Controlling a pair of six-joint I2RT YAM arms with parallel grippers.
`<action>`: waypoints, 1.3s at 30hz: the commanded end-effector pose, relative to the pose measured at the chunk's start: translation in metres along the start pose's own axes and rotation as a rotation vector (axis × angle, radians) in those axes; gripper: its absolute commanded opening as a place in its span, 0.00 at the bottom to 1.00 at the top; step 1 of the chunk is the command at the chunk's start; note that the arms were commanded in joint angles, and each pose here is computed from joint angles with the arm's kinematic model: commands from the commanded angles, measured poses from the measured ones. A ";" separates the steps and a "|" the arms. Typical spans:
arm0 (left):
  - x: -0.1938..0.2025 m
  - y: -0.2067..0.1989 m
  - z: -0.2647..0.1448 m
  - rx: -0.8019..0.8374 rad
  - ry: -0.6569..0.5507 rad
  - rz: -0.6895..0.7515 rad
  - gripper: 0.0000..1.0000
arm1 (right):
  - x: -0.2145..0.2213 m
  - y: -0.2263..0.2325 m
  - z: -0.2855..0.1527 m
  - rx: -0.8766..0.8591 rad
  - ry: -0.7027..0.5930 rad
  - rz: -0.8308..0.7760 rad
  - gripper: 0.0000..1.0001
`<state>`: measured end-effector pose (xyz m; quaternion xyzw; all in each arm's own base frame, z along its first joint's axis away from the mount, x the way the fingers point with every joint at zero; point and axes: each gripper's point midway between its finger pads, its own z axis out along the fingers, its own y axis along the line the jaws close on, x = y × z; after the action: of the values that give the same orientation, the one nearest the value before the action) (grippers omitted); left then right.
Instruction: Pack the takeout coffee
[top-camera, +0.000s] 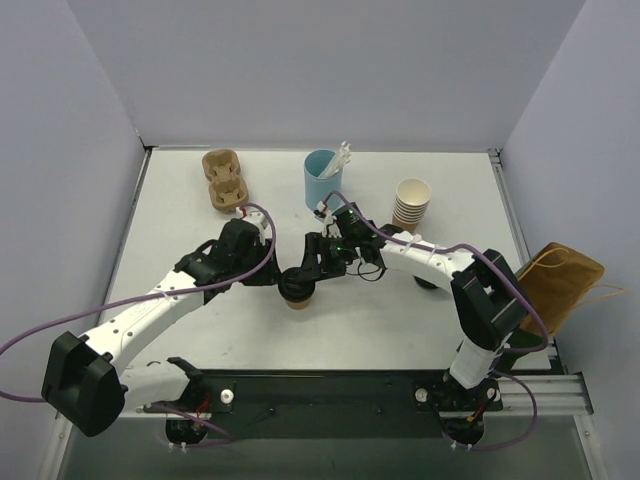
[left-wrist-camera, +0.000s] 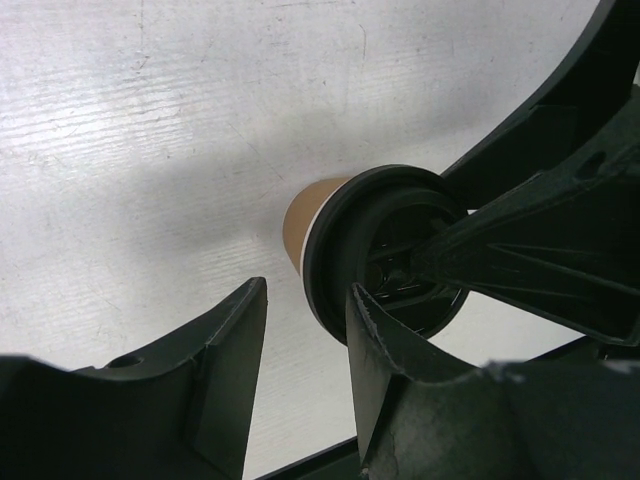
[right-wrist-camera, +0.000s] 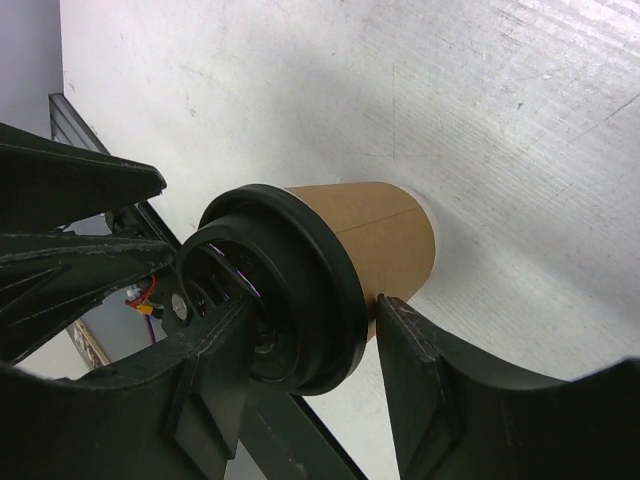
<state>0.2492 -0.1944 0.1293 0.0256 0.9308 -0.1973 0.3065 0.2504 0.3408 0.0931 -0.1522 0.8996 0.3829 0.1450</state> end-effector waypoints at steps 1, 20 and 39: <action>-0.009 -0.012 -0.003 0.070 -0.042 -0.005 0.48 | 0.000 0.000 0.005 0.005 0.011 -0.029 0.49; 0.043 0.024 0.028 -0.040 0.059 -0.084 0.39 | 0.016 -0.025 0.013 0.037 0.031 -0.008 0.44; 0.121 0.061 0.035 -0.144 0.157 -0.187 0.35 | 0.044 -0.058 0.014 0.115 0.023 0.026 0.40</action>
<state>0.2483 -0.1987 0.0946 -0.0793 0.8986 -0.2620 0.3429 0.2552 0.3368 0.0879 -0.1496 0.8779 0.4184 0.1781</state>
